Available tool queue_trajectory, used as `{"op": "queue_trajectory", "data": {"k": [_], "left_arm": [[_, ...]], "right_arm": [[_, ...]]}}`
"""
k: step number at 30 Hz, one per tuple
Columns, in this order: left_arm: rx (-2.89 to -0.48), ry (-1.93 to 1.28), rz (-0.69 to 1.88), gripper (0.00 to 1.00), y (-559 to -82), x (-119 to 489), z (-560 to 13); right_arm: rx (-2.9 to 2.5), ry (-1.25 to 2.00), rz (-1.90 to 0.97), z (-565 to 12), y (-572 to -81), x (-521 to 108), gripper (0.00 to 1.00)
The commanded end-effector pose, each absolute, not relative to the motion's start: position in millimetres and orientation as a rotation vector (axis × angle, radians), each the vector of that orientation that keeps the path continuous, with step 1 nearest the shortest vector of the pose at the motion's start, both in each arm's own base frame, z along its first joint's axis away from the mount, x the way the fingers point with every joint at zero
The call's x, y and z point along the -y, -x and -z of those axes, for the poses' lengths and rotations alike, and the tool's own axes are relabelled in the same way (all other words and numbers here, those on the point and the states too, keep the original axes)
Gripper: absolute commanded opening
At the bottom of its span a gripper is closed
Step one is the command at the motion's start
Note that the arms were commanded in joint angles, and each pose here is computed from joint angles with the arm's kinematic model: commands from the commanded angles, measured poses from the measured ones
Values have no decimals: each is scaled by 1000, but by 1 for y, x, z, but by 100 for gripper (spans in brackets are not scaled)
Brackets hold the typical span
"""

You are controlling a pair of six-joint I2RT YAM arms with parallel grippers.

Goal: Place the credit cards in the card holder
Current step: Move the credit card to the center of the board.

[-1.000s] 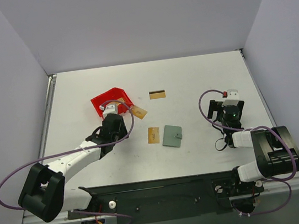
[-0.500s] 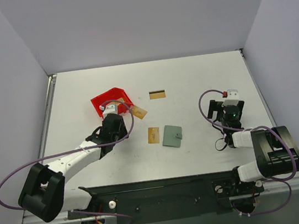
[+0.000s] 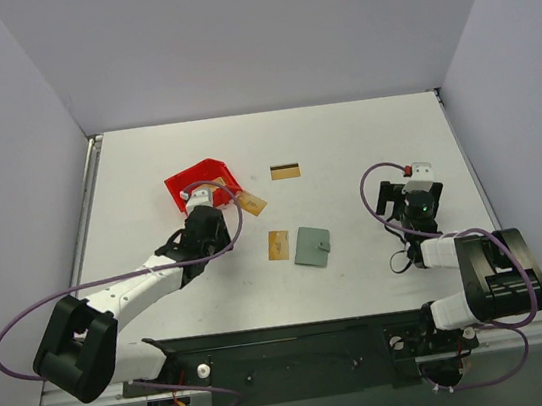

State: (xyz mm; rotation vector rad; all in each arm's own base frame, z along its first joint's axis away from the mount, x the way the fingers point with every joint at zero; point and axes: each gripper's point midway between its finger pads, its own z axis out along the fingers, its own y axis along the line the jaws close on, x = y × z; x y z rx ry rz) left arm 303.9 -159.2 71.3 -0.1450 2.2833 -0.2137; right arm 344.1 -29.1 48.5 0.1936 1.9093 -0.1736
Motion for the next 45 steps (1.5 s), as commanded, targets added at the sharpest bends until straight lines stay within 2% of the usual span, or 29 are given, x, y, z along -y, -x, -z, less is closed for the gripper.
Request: {"op": "queue_trajectory", "data": {"k": [1,27,28,29,30,35,37,45], "left_arm": [[-2211,160,258,49,-319,165,-93],[-2211,179,272,50,-317,165,-108],[-2211,180,272,54,-316,165,-108],[-2214,185,266,67,-316,164,-109],[-2211,187,266,74,-316,165,-111],[-2201,193,265,82,-316,166,-117],[-2192,197,266,87,-317,165,-119],[-2179,198,275,91,-317,167,-123]], "right_arm": [[-1852,-208,154,-62,-352,29,100],[-1854,-206,153,-62,-352,28,100],[-1854,-206,153,-62,-352,28,100],[-1852,-206,153,-62,-352,28,100],[-1854,-206,153,-62,-352,28,100],[-1854,-206,153,-62,-352,28,100],[-1854,-208,154,-62,-352,29,100],[-1854,-209,153,-62,-352,29,100]]}}
